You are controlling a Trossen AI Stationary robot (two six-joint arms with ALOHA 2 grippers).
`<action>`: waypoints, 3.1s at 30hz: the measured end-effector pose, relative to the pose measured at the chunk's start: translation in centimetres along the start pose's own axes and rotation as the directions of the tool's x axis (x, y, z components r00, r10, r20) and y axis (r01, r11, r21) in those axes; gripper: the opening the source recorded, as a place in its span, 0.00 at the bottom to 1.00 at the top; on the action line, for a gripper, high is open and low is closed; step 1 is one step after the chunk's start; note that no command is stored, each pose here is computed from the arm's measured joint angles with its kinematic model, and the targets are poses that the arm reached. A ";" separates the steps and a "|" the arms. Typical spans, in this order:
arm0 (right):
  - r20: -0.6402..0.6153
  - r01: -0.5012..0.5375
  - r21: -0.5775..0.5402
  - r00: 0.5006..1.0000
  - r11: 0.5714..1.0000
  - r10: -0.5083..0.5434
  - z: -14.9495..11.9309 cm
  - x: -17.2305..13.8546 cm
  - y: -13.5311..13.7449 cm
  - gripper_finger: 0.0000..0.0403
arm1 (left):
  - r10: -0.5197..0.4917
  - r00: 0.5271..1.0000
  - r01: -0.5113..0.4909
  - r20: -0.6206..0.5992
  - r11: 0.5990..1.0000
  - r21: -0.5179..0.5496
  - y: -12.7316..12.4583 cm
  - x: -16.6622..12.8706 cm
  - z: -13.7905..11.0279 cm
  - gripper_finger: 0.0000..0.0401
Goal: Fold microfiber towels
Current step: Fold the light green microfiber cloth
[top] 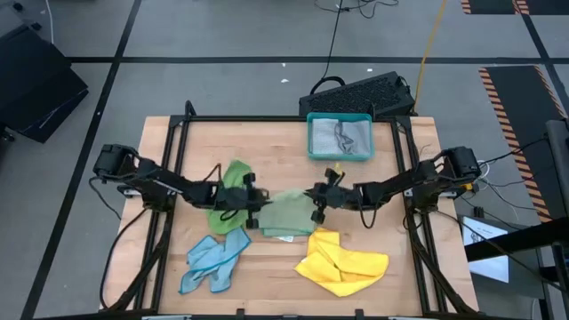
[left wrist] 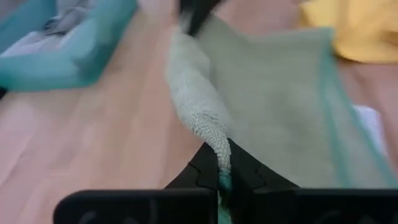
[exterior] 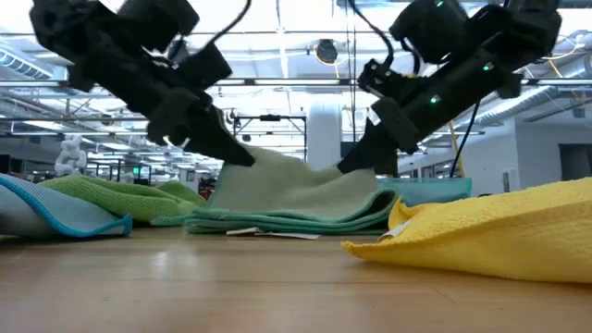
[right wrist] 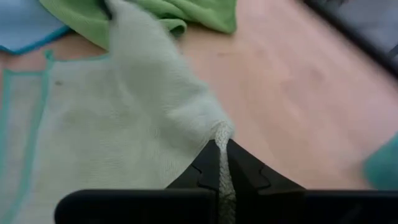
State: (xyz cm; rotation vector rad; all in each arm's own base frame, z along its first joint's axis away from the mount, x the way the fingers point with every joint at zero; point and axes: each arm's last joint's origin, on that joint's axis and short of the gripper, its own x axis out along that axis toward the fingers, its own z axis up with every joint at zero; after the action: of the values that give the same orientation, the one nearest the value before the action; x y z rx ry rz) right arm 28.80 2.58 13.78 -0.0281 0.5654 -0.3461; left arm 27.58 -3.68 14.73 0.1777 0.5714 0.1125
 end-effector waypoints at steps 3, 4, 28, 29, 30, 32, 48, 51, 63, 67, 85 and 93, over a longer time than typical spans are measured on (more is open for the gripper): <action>0.031 0.037 -0.085 0.999 0.996 -0.034 -0.1 -0.8 1.5 0.01 | -0.018 1.000 0.017 0.024 0.999 0.040 -2.3 -0.7 0.1 0.02; 0.042 0.028 -0.101 0.999 0.994 -0.024 -0.1 -1.0 1.9 0.01 | -0.024 0.999 0.022 0.029 0.999 0.048 -3.0 -1.0 0.1 0.02; 0.174 0.094 -0.150 0.982 0.984 -0.067 0.4 -2.7 4.3 0.02 | 0.185 0.979 -0.196 0.081 0.969 0.151 -5.5 -2.6 0.1 0.04; 0.179 0.114 -0.169 0.980 0.979 -0.084 0.6 -2.5 4.0 0.02 | 0.212 0.974 -0.222 0.079 0.961 0.162 -5.0 -2.4 0.2 0.04; 0.180 0.132 -0.183 0.979 0.974 -0.099 0.7 -2.2 3.5 0.02 | 0.233 0.969 -0.243 0.079 0.955 0.172 -4.6 -2.2 0.2 0.03; 0.166 0.167 -0.196 0.977 0.966 -0.135 0.8 -1.7 2.5 0.02 | 0.271 0.960 -0.280 0.070 0.943 0.181 -3.4 -1.7 0.4 0.02; 0.030 -0.137 -0.167 0.989 0.976 0.144 -1.4 -1.4 2.2 0.02 | -0.059 0.998 0.056 0.021 0.993 0.105 -3.4 -1.1 0.0 0.04; 0.018 -0.219 -0.132 0.975 0.967 0.223 -1.8 -1.5 2.4 0.02 | -0.082 0.997 0.083 -0.007 0.992 0.091 -3.9 -1.3 -0.3 0.03; 0.021 -0.359 0.019 0.933 0.933 0.358 -1.7 -1.7 2.9 0.12 | -0.131 0.991 0.129 -0.019 0.989 -0.076 -5.2 -1.9 -0.6 0.15; 0.018 -0.372 0.039 0.928 0.927 0.372 -1.7 -1.7 2.9 0.26 | -0.180 0.984 0.176 -0.015 0.973 -0.148 -5.4 -1.9 -0.5 0.24; 0.121 -0.508 0.125 0.860 0.852 0.496 0.0 -2.9 3.0 0.54 | -0.164 0.943 0.229 0.288 0.951 -0.210 -5.3 -2.3 2.5 0.38; 0.348 -0.507 0.085 0.822 0.857 0.452 0.8 -2.0 3.9 0.47 | -0.091 0.960 0.167 0.265 0.945 -0.281 -5.8 -0.6 1.2 0.29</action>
State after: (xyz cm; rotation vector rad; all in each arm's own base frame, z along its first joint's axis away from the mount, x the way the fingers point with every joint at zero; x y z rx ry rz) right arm 28.88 6.88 15.06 0.2253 0.2036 0.1108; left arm 28.11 -9.63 14.89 -0.1436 0.3079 0.0463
